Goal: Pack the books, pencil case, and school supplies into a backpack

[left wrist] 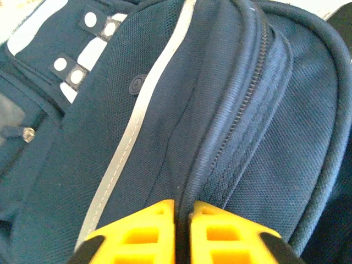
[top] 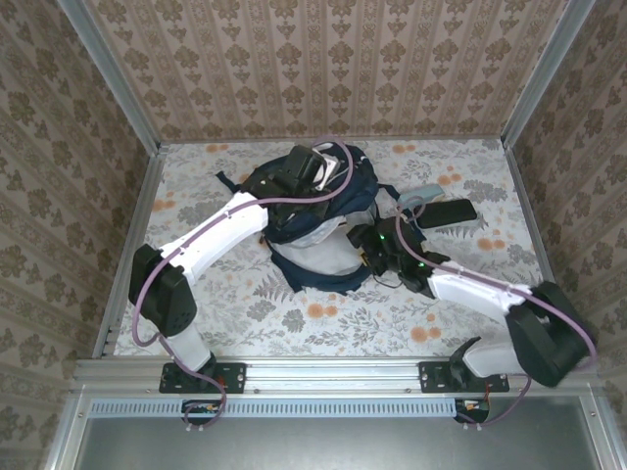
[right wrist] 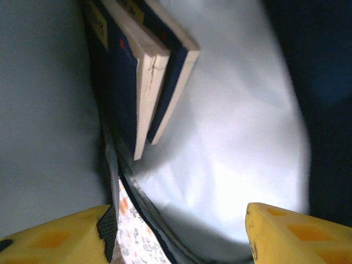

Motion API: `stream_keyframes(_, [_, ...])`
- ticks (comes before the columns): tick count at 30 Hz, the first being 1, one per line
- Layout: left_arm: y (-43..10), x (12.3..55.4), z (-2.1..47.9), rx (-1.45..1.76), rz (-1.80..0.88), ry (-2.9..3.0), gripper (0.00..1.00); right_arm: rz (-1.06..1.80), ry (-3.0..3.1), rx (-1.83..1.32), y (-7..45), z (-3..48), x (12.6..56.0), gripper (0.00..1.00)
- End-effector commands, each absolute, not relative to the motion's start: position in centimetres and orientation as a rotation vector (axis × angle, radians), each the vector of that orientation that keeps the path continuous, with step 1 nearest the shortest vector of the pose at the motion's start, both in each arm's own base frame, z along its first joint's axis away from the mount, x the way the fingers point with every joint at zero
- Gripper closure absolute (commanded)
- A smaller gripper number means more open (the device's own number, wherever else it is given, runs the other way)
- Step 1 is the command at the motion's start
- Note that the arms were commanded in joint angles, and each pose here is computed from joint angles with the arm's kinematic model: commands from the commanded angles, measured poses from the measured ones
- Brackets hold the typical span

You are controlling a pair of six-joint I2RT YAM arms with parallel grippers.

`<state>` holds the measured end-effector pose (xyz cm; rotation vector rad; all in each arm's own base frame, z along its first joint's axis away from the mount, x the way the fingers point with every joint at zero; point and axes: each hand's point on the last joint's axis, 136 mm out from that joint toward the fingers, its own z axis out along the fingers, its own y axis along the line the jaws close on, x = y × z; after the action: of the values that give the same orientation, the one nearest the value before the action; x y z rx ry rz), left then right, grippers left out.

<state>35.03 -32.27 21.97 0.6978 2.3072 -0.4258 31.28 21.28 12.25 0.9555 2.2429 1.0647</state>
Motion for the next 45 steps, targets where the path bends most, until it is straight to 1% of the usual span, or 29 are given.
stream_keyframes(1, [-31.9, 34.7, 24.8, 0.581, -0.573, 2.275, 0.72, 0.79, 2.296, 0.947, 17.1, 11.2, 28.7, 0.36])
stream_keyframes(2, [-31.5, 34.6, 24.7, 0.554, -0.59, 2.293, 0.62, 0.712, 2.29, 0.923, 15.9, 11.7, 28.1, 0.36])
stream_keyframes(3, [-31.0, 34.4, 24.5, 0.533, -0.606, 2.307, 0.55, 0.637, 2.283, 0.909, 14.6, 12.1, 27.6, 0.36])
stream_keyframes(6, [-28.8, 34.0, 23.7, 0.444, -0.623, 2.35, 0.44, 0.517, 2.265, 0.836, 12.4, 13.6, 26.6, 0.36])
stream_keyframes(9, [-25.7, 33.5, 22.2, 0.336, -0.611, 2.395, 0.4, 0.504, 2.304, 0.73, 12.6, 15.2, 26.2, 0.35])
stream_keyframes(15, [-17.8, 32.7, 17.7, 0.114, -0.564, 2.461, 0.35, 0.696, 2.399, 0.571, 17.7, 15.4, 26.7, 0.36])
stream_keyframes(21, [-13.0, 32.5, 13.5, 0.03, -0.546, 2.513, 0.3, 0.758, 2.442, 0.525, 20.9, 15.3, 27.9, 0.35])
stream_keyframes(26, [-11.2, 33.7, 10.9, 0.018, -0.572, 2.515, 0.32, 0.765, 2.457, 0.511, 22.3, 15.4, 29.3, 0.32])
stream_keyframes(31, [-11.9, 34.6, 9.9, 0.197, -0.597, 2.444, 0.38, 0.786, 2.471, 0.539, 22.8, 15.1, 30.5, 0.31])
stream_keyframes(33, [-12.6, 34.9, 9.8, 0.288, -0.601, 2.402, 0.42, 0.796, 2.473, 0.558, 22.8, 15.1, 30.9, 0.31])
stream_keyframes(35, [-13.1, 35.2, 10.0, 0.336, -0.628, 2.396, 0.51, 0.806, 2.478, 0.574, 22.8, 15.0, 31.2, 0.31])
stream_keyframes(38, [-13.3, 35.3, 9.5, 0.359, -0.625, 2.437, 0.56, 0.842, 2.489, 0.582, 23.2, 15.0, 31.4, 0.31])
stream_keyframes(39, [-13.3, 35.2, 9.0, 0.351, -0.628, 2.463, 0.57, 0.858, 2.483, 0.576, 23.3, 15.3, 31.5, 0.31])
stream_keyframes(41, [-13.3, 35.0, 8.1, 0.316, -0.645, 2.507, 0.56, 0.842, 2.514, 0.601, 23.5, 14.2, 31.8, 0.31])
stream_keyframes(45, [-14.5, 35.0, 7.2, 0.257, -0.765, 2.534, 0.5, 0.845, 2.528, 0.626, 23.9, 13.4, 32.9, 0.31])
